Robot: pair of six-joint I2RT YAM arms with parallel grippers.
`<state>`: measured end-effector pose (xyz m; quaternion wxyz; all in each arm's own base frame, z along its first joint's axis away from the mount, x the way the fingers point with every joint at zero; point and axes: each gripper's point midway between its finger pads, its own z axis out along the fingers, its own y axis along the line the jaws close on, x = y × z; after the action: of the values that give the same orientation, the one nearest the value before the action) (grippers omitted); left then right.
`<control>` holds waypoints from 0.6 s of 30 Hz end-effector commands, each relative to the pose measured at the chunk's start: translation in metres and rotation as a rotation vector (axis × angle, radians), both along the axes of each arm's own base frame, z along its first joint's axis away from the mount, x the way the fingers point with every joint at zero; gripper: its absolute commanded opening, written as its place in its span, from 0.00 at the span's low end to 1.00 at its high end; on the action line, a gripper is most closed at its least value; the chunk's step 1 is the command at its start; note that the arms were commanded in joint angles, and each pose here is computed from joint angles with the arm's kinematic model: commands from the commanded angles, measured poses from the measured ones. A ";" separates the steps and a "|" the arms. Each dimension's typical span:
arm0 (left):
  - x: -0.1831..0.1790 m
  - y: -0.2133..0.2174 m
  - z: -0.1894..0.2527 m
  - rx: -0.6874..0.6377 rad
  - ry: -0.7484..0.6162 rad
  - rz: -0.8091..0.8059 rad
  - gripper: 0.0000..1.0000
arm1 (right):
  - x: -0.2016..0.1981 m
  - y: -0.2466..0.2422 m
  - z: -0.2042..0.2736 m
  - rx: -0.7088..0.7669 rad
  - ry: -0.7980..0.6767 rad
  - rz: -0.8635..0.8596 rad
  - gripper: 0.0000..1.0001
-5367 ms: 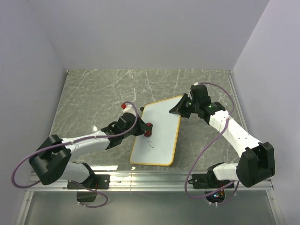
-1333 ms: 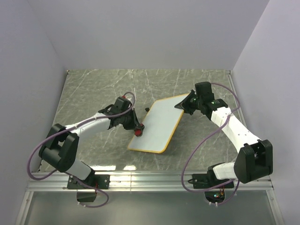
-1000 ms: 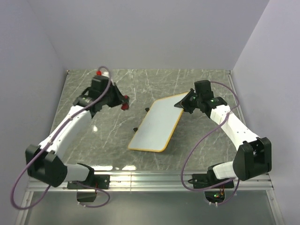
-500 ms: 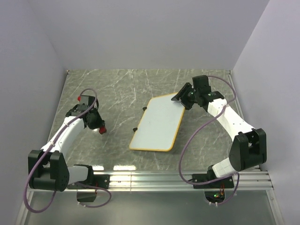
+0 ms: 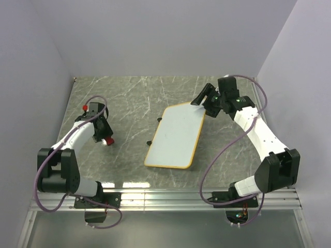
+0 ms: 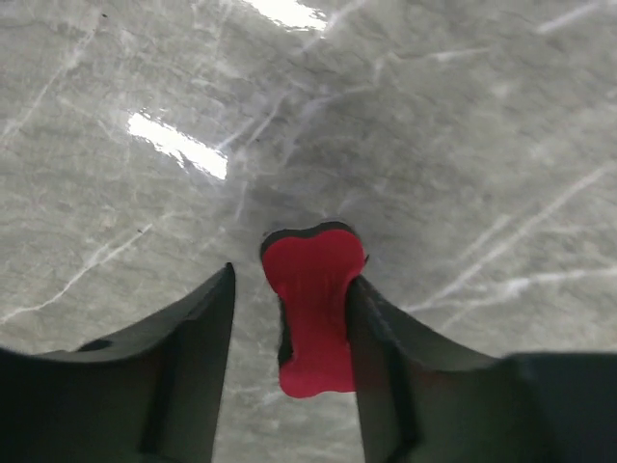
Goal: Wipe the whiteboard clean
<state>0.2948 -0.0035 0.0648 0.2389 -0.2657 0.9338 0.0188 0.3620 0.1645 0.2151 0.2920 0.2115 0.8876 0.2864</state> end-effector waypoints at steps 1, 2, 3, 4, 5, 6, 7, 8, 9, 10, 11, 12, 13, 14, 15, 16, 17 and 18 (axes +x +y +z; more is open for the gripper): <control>0.017 0.013 0.002 0.051 -0.033 0.025 0.54 | 0.000 -0.015 0.053 -0.008 -0.150 -0.002 0.77; 0.019 0.012 0.001 0.049 -0.033 0.023 0.57 | -0.001 -0.021 0.056 -0.011 -0.161 -0.012 0.77; 0.021 0.012 0.001 0.045 -0.038 0.023 0.60 | -0.003 -0.023 0.057 -0.016 -0.163 -0.013 0.77; 0.021 0.011 0.000 0.042 -0.035 0.023 0.63 | -0.004 -0.026 0.057 -0.022 -0.168 -0.014 0.77; 0.022 0.011 0.000 0.041 -0.034 0.024 0.67 | -0.006 -0.030 0.057 -0.028 -0.172 -0.020 0.78; 0.022 0.011 -0.001 0.039 -0.032 0.023 0.78 | -0.008 -0.033 0.055 -0.035 -0.168 -0.024 0.78; 0.021 0.011 -0.001 0.038 -0.026 0.024 0.81 | -0.011 -0.036 0.053 -0.043 -0.168 -0.026 0.78; 0.022 0.011 -0.001 0.039 -0.026 0.026 0.83 | -0.012 -0.040 0.051 -0.046 -0.166 -0.032 0.78; 0.022 0.010 0.000 0.036 -0.026 0.024 0.90 | -0.013 -0.043 0.050 -0.047 -0.165 -0.037 0.78; 0.022 0.010 0.002 0.035 -0.030 0.027 0.92 | -0.015 -0.045 0.050 -0.049 -0.163 -0.043 0.78; 0.023 0.011 0.005 0.035 -0.036 0.029 0.93 | -0.019 -0.047 0.048 -0.046 -0.163 -0.042 0.78; 0.024 0.010 0.007 0.031 -0.038 0.031 0.95 | -0.020 -0.050 0.048 -0.047 -0.167 -0.050 0.78; 0.027 0.009 0.016 0.026 -0.057 0.031 0.96 | -0.023 -0.053 0.049 -0.051 -0.173 -0.054 0.79; 0.028 0.009 0.020 0.023 -0.062 0.031 0.96 | -0.024 -0.054 0.049 -0.055 -0.176 -0.057 0.79; 0.030 0.006 0.029 0.010 -0.083 0.028 0.96 | -0.026 -0.056 0.050 -0.061 -0.174 -0.057 0.79; 0.037 0.004 0.044 -0.004 -0.118 0.025 0.96 | -0.029 -0.057 0.054 -0.068 -0.190 -0.054 0.79; 0.039 0.001 0.052 -0.017 -0.127 0.018 0.96 | -0.030 -0.059 0.056 -0.074 -0.198 -0.057 0.79; 0.041 -0.006 0.064 -0.049 -0.154 -0.009 0.96 | -0.031 -0.060 0.058 -0.077 -0.206 -0.061 0.79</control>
<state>0.3168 0.0010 0.0769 0.2494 -0.2742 0.9285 0.0227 0.3366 0.1114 0.2592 0.3702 0.2098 0.8637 0.2700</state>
